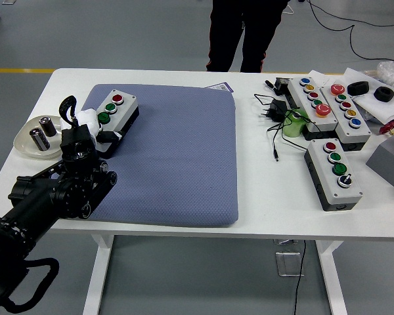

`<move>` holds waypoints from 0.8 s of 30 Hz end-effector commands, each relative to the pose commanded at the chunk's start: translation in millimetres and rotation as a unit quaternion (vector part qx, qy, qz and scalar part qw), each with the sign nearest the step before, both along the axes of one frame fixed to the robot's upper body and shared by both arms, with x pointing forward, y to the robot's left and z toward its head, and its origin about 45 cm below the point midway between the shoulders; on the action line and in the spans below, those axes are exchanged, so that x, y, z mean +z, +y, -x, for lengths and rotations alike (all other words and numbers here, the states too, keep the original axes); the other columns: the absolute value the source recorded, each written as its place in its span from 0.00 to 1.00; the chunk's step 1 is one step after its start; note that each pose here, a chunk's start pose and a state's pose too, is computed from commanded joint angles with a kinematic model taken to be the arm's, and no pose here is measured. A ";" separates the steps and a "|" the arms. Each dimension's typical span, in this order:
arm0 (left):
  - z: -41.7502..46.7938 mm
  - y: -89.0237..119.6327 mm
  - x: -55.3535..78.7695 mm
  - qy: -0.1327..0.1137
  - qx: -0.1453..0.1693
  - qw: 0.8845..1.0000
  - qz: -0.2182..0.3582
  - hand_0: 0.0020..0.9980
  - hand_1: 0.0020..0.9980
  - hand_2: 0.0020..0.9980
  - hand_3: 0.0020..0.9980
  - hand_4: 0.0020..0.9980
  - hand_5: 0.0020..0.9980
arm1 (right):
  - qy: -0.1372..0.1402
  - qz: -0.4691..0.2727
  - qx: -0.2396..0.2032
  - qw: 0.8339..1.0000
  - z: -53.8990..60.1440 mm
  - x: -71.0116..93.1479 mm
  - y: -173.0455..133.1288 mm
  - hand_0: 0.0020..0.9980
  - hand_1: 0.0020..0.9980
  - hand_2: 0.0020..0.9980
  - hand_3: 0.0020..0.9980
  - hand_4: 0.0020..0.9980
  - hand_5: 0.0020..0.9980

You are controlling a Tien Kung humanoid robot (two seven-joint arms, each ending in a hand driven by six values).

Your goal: Pick up the button,place it on the desk,press the button,press the button

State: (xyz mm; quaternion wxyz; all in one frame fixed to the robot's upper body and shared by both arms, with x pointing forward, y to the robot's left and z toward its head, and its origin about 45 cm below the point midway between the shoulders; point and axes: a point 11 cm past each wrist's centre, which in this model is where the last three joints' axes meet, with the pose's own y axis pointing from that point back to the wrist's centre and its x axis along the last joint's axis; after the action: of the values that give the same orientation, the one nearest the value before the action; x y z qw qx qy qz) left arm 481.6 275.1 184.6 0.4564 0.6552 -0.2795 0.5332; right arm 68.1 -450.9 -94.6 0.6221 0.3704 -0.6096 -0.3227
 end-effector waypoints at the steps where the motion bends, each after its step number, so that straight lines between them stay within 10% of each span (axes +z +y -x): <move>1: 0.0 0.3 0.0 0.000 0.000 1.000 -0.001 0.45 0.41 0.44 0.71 0.63 0.00 | 0.000 0.000 0.000 1.000 0.0 0.0 0.0 0.75 0.70 0.71 0.58 0.18 0.13; 2: 0.0 0.6 -0.1 0.001 0.000 1.000 -0.002 0.45 0.41 0.44 0.71 0.63 0.00 | 0.000 0.000 0.000 1.000 0.0 0.0 0.0 0.75 0.70 0.71 0.58 0.18 0.13; 3: 0.2 0.9 -0.5 0.001 0.000 1.000 -0.003 0.39 0.33 0.36 0.48 0.57 0.00 | 0.000 0.000 0.000 1.000 0.0 0.0 0.0 0.75 0.70 0.71 0.58 0.18 0.13; 8: 2.1 2.7 -5.8 0.018 -0.004 1.000 -0.011 0.39 0.33 0.36 0.48 0.57 0.00 | 0.000 0.000 0.000 1.000 0.0 0.0 -0.1 0.75 0.70 0.71 0.58 0.18 0.13; 9: 2.2 2.4 -6.7 0.022 -0.010 1.000 -0.015 0.28 0.23 0.26 0.33 0.35 0.00 | 0.000 0.000 0.000 1.000 -0.2 0.1 -0.1 0.75 0.70 0.71 0.58 0.18 0.13; 20: -2.4 -2.3 2.3 -0.014 -0.052 0.999 -0.005 0.20 0.20 0.22 0.29 0.23 0.00 | 0.000 0.000 -0.001 1.000 0.4 -0.1 0.1 0.75 0.70 0.71 0.58 0.18 0.13; 21: -2.3 -1.4 2.1 -0.013 -0.050 0.999 0.001 0.04 0.06 0.11 0.23 0.00 0.00 | 0.000 0.000 -0.001 1.000 0.4 -0.1 0.2 0.75 0.70 0.71 0.58 0.18 0.13; 24: -1.8 1.1 0.2 -0.005 -0.047 0.999 0.013 0.04 0.06 0.11 0.23 0.00 0.00 | 0.001 0.000 -0.001 1.000 0.6 -0.2 0.4 0.75 0.70 0.71 0.58 0.18 0.13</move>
State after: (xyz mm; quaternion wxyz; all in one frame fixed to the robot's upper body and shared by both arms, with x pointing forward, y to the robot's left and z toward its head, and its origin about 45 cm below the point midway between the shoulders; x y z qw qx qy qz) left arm 483.4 276.2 184.8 0.4880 0.6324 -0.3059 0.5181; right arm 67.5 -450.5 -94.8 0.6220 0.3694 -0.6097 -0.3238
